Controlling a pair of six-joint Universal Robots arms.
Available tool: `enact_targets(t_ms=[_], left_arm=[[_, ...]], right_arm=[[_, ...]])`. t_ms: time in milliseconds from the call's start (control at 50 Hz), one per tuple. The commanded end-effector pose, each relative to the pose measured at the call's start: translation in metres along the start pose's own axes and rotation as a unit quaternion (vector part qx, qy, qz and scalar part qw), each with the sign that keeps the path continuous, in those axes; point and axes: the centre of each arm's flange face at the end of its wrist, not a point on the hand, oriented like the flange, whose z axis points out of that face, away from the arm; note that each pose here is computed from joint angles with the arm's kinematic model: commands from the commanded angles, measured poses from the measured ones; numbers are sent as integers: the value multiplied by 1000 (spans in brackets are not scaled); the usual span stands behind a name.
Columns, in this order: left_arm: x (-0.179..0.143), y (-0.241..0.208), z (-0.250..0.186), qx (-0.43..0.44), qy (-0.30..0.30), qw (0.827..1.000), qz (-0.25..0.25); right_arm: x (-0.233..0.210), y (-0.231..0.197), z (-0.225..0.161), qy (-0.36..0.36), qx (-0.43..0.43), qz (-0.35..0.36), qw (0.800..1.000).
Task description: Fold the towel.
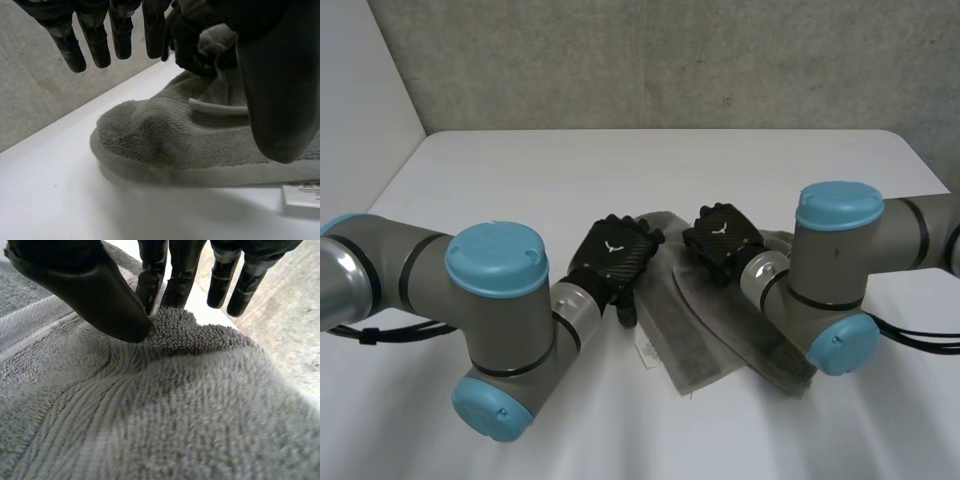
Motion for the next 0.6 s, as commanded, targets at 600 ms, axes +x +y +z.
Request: enact_targets(t_ms=[600], left_arm=[[70, 23, -16, -37, 87, 995, 22]], right_arm=[[184, 64, -136, 104, -56, 147, 982]])
